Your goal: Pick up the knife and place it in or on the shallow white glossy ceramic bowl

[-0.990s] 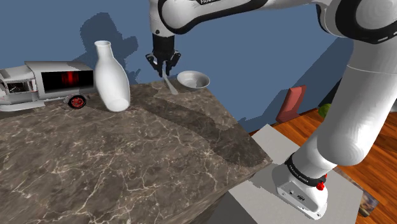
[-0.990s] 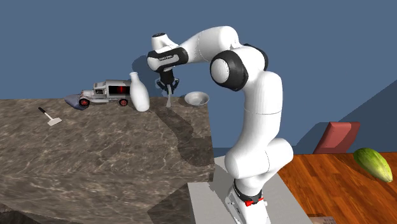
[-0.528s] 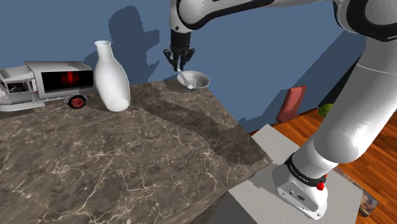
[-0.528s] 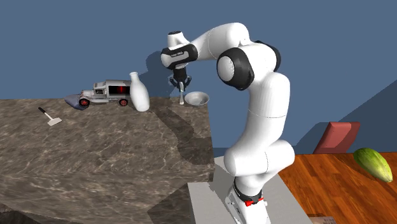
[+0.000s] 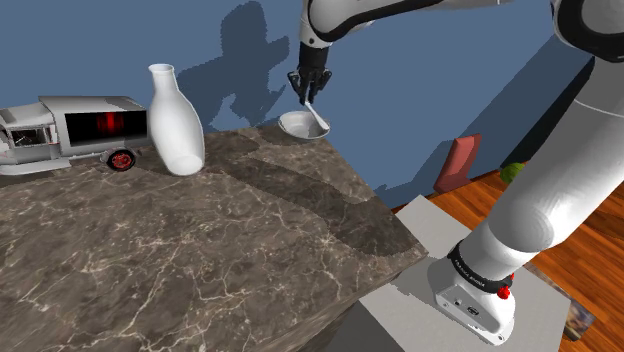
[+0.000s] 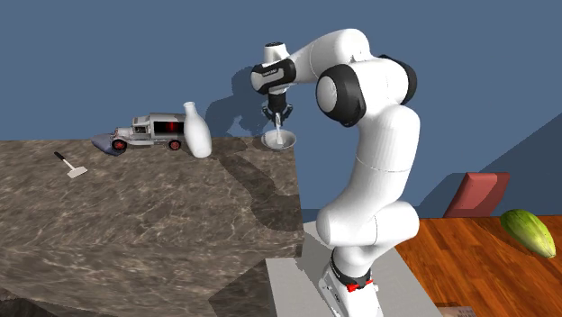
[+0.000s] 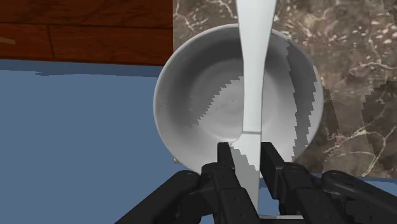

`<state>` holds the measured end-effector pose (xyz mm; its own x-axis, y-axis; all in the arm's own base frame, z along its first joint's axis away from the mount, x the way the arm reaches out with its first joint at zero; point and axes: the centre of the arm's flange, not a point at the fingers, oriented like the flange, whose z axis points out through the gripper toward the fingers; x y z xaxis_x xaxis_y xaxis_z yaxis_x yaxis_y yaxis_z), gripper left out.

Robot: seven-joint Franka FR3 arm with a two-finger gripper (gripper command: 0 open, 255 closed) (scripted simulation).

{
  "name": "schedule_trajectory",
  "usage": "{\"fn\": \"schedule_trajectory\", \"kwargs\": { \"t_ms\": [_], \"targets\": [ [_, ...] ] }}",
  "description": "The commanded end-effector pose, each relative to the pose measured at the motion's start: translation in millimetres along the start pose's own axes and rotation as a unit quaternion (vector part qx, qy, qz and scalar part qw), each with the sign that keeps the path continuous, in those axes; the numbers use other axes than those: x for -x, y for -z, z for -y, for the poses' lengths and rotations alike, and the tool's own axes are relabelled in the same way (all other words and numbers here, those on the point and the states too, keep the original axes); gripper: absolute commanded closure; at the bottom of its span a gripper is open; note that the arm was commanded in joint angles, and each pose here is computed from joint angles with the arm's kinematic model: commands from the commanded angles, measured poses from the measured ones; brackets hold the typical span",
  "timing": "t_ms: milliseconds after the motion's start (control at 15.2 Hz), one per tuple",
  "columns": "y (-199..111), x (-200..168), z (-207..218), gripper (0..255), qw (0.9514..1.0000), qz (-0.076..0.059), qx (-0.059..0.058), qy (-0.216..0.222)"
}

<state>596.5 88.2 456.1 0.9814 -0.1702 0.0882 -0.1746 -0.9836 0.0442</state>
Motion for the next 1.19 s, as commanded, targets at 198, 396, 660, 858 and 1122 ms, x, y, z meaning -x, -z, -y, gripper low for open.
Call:
{"fn": "schedule_trajectory", "kwargs": {
  "t_ms": [198,396,660,858,1122],
  "targets": [
    [-23,-1,-3,255,1.0,0.0,0.0,0.001],
    [-39,0,-2,255,1.0,0.0,0.0,0.001],
    [-60,2,-1,255,1.0,0.0,0.0,0.001],
    [-73,3,-1,255,1.0,0.0,0.0,0.001],
    [-73,3,-1,255,1.0,0.0,0.0,0.001]
  ]
}}
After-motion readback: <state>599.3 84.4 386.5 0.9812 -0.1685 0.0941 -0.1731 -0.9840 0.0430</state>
